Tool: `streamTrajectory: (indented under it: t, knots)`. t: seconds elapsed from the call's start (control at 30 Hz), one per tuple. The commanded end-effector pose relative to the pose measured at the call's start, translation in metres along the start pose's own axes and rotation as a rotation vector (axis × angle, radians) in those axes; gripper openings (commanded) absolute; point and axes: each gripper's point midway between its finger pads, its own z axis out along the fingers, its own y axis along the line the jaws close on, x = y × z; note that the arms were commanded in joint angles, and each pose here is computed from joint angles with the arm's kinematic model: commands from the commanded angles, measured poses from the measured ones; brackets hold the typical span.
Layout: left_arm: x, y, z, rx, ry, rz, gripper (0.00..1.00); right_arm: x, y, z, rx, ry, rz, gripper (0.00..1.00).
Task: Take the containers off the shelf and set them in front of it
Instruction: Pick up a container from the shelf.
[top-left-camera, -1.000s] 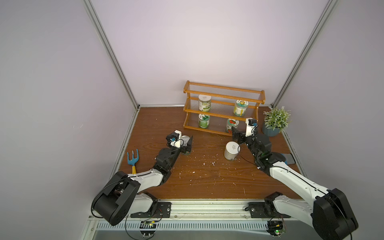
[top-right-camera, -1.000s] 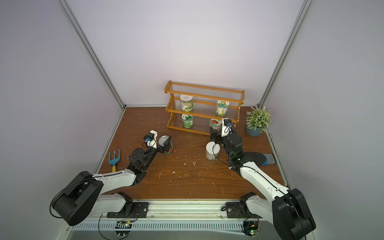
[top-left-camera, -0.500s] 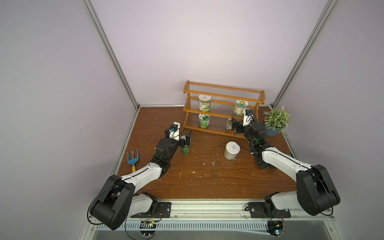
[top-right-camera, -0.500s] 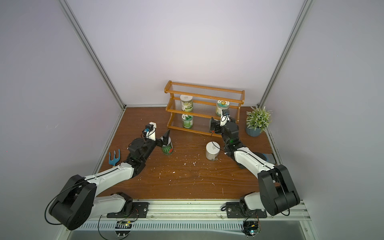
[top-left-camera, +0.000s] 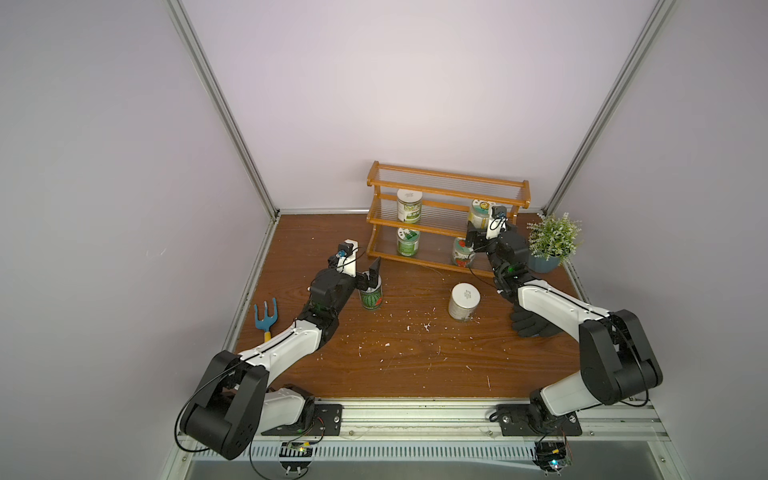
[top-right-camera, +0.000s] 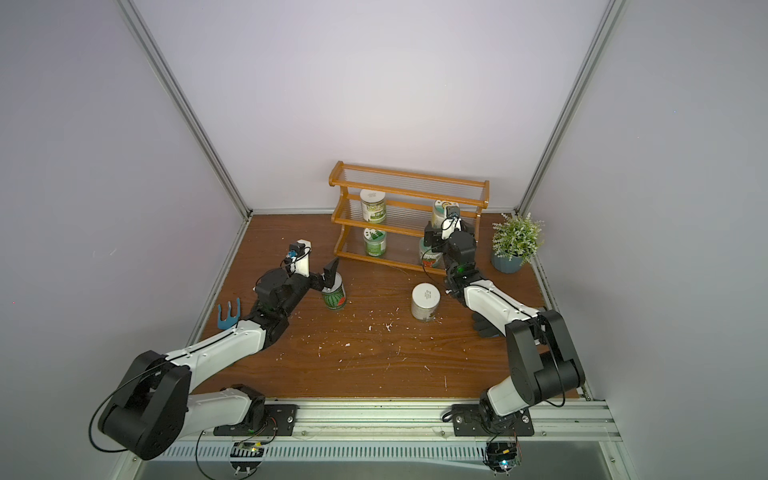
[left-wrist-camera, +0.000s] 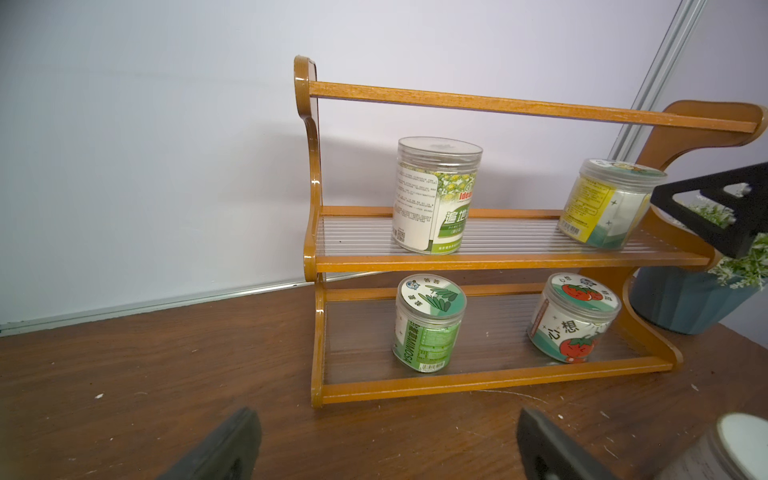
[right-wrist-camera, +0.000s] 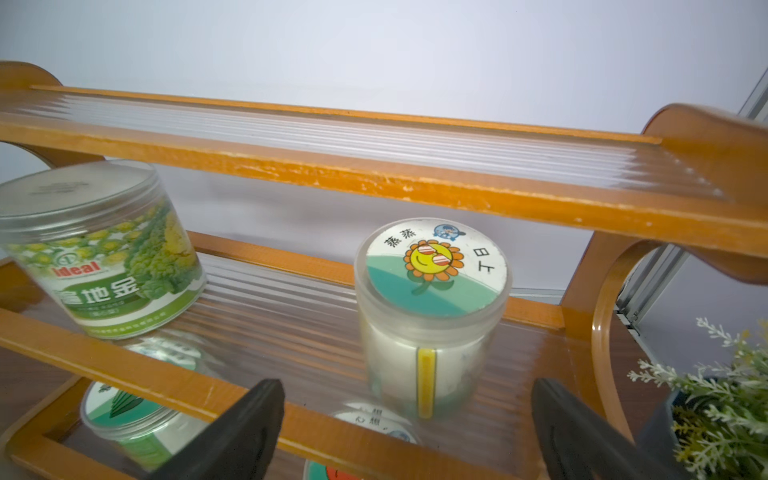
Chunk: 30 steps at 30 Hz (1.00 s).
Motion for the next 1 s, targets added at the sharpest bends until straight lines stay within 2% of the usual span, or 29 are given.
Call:
streamTrajectory:
  t: [0.0,0.9,0.97]
  knots:
    - [-0.01,0.007,0.003,0.023,-0.024,-0.065,0.99,-0.028,-0.007,0.005,0.031,-0.083,0.004,0.99]
    - [-0.005,0.014,0.006,0.01,-0.006,-0.053,0.99,-0.018,-0.014,0.059,0.045,-0.13,-0.001,0.99]
    - [-0.005,0.014,0.005,0.01,-0.005,-0.052,0.99,-0.018,-0.014,0.063,0.041,-0.125,-0.002,0.95]
